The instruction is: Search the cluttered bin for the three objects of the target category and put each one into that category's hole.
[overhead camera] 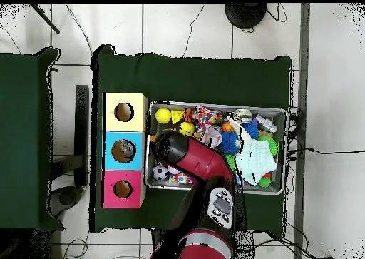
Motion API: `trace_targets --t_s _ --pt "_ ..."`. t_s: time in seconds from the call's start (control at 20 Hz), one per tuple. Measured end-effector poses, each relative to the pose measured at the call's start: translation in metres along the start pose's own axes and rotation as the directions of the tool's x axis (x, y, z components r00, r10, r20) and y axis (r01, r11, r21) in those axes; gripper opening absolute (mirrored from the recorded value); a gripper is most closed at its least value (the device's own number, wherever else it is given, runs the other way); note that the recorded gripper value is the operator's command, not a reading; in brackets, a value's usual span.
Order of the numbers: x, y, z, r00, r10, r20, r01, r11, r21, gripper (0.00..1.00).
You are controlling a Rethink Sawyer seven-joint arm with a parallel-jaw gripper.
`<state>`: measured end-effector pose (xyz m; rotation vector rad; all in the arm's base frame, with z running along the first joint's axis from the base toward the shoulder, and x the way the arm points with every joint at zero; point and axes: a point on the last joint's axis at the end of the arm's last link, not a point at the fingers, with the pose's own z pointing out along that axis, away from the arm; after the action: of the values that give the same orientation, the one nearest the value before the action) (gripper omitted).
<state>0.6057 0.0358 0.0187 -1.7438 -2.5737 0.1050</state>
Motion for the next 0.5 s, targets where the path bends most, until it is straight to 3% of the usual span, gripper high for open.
trace_targets --t_s 0.3,0.5 --pt "0.012 -0.024 0.017 0.9969 0.030 -0.073 -0.027 0.9989 0.039 1.00" --pt "0.021 -0.031 0.026 0.9947 0.036 -0.096 -0.032 0.9986 0.041 1.00"
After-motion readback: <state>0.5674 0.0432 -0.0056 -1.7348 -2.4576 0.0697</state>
